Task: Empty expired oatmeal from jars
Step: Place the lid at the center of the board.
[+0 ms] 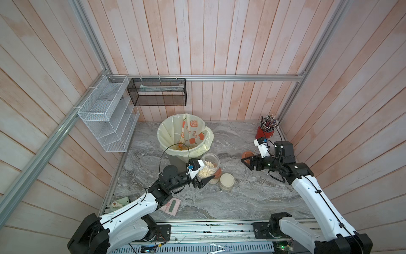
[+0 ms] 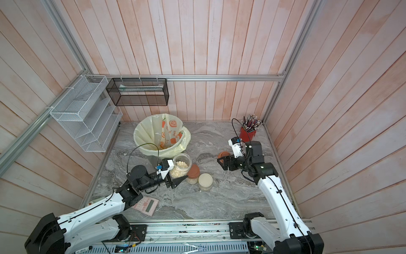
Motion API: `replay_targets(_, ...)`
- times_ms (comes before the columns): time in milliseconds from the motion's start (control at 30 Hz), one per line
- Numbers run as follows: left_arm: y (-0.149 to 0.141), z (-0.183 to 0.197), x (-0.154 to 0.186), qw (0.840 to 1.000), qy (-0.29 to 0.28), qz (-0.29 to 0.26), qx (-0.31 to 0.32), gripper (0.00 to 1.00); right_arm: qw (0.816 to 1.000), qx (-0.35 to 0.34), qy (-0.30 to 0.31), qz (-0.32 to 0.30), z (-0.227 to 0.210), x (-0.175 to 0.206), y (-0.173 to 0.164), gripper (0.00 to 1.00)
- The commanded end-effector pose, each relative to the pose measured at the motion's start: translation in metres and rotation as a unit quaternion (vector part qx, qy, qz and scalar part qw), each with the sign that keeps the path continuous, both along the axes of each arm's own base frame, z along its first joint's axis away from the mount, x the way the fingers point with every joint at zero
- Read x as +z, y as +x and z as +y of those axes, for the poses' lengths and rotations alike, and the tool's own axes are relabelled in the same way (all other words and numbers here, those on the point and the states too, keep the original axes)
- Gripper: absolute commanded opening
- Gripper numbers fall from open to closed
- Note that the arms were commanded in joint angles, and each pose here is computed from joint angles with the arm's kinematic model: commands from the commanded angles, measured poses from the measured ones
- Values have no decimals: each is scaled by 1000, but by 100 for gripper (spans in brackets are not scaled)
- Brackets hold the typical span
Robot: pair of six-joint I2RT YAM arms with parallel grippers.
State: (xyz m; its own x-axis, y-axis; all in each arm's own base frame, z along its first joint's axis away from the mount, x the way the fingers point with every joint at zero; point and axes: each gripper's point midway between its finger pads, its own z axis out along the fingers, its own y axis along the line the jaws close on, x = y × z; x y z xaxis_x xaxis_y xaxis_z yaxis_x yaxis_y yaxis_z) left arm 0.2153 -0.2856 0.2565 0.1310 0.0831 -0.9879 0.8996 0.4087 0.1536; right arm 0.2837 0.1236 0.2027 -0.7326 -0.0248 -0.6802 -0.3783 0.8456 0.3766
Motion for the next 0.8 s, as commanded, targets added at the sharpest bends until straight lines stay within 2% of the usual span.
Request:
replay_targets(0,0,11,23,999,-36,-25,22,2,994,-100,20,25,-15,-19,22,58)
replay_targets(100,-1,15,20,999,-36,-21,28,2,991,-125,26,49,-17,-39,28,57)
replay_targets(200,-3,18,18,999,-39,-17,32,2,985,-159,-7,68,-23,-59,34,57)
replay_targets(367,-2,19,13,999,-34,-9,36,2,982,-167,-8,84,-12,-86,38,57)
replay_targets(600,-1,24,7,998,-35,0,49,2,969,-184,-49,155,2,-130,43,58)
replay_targets(767,-2,26,6,998,-38,6,55,2,964,-190,-72,174,9,-149,52,58)
